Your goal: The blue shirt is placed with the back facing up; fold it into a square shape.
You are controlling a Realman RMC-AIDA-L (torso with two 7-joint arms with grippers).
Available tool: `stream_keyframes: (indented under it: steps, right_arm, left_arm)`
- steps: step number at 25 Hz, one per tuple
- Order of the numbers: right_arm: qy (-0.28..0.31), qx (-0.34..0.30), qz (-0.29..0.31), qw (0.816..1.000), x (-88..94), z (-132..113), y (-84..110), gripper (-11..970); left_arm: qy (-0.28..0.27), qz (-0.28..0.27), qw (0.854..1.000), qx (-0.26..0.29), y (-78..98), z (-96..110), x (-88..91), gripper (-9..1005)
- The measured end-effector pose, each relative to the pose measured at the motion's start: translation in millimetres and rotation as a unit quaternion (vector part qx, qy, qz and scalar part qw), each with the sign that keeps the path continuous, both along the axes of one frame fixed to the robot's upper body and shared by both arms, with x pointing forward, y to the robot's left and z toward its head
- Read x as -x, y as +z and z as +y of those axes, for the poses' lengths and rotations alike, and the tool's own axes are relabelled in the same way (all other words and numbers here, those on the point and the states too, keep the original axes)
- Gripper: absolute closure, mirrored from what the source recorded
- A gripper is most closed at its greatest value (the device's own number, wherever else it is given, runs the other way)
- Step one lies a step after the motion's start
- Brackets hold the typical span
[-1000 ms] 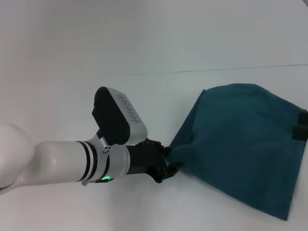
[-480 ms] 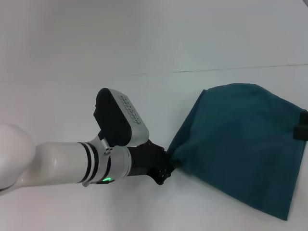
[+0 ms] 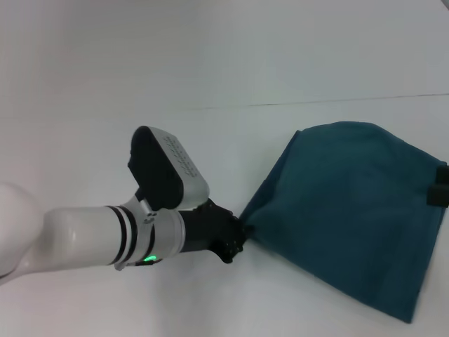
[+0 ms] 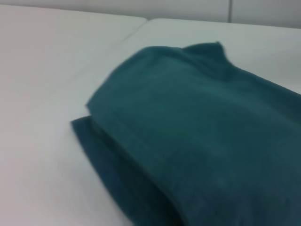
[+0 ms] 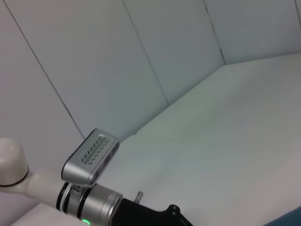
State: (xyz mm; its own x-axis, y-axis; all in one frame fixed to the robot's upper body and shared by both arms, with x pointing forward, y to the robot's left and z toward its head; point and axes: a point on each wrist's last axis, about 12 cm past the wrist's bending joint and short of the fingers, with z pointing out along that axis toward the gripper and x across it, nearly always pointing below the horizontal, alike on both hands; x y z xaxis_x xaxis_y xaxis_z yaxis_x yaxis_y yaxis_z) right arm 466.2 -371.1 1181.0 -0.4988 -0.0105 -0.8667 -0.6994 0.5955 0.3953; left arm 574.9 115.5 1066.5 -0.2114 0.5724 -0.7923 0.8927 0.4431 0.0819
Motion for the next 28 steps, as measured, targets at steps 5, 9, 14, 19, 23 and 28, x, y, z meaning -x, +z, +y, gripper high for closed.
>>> stream_keyframes:
  steps: [5,9,14,19,23,28]
  right_arm:
    - [0.001,-0.005,0.003,1.000,0.4,0,-2.4,257]
    - [0.001,-0.006,0.004,1.000,0.5,0,-2.9,258]
    - [-0.003,-0.007,0.005,1.000,0.0,1,-3.3,259]
    - [-0.004,-0.008,0.006,1.000,-0.1,1,-3.8,260]
    - [-0.004,-0.008,0.007,1.000,-0.1,1,-4.0,261]
    - [-0.005,-0.009,0.008,1.000,0.0,2,-4.4,263]
  left_arm:
    - [0.029,-0.007,0.999,0.013,4.0,12,-5.0,941]
    - [0.057,-0.011,0.998,0.020,7.3,26,-11.1,945]
    - [0.085,-0.028,0.996,0.025,11.3,44,-18.1,945]
    - [0.113,-0.041,0.992,0.030,15.6,62,-25.1,944]
    - [0.126,-0.049,0.990,0.028,17.6,74,-28.9,944]
    - [0.143,-0.058,0.988,0.024,19.9,85,-33.1,945]
